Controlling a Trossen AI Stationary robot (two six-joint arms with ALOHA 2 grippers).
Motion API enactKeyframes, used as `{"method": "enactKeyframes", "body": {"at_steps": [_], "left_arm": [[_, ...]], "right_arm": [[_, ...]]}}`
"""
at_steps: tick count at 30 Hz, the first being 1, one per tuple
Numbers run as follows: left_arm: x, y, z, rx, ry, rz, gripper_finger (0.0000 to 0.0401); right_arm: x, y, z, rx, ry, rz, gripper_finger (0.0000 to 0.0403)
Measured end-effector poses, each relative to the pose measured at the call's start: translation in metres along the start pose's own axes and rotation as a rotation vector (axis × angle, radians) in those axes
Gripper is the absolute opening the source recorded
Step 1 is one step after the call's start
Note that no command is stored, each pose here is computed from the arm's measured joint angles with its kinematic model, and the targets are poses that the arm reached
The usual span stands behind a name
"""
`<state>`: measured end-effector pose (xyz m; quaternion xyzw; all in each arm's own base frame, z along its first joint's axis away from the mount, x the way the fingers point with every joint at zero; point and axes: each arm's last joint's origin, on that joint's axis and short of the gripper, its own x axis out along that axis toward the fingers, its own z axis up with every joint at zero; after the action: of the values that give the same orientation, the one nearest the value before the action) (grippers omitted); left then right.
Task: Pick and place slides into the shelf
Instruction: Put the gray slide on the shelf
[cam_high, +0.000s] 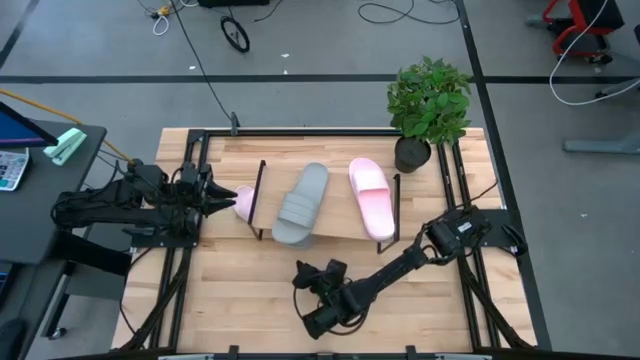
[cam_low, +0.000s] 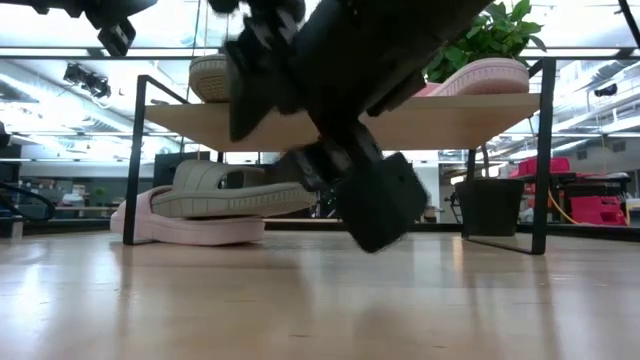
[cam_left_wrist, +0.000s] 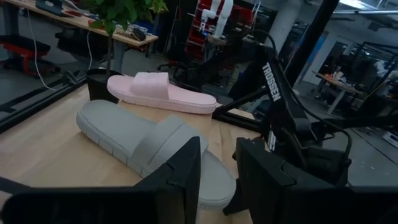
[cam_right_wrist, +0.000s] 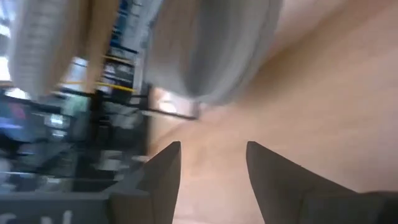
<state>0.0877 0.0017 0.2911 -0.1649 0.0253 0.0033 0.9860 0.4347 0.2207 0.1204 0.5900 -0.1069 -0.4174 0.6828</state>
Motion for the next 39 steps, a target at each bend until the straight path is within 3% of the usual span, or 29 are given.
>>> {"method": "enactKeyframes", "body": {"at_steps": [16, 39], "left_arm": [[0.000, -0.001, 0.000, -0.051, 0.005, -0.020, 0.0107], [0.000, -0.001, 0.000, -0.054, 0.011, -0.025, 0.0107]], "right_arm": [[0.018, -0.010, 0.006, -0.032, -0.051, -0.023, 0.0231], [0.054, -0.018, 0.033, -0.130, -0.153, -0.105, 0.0220]]}}
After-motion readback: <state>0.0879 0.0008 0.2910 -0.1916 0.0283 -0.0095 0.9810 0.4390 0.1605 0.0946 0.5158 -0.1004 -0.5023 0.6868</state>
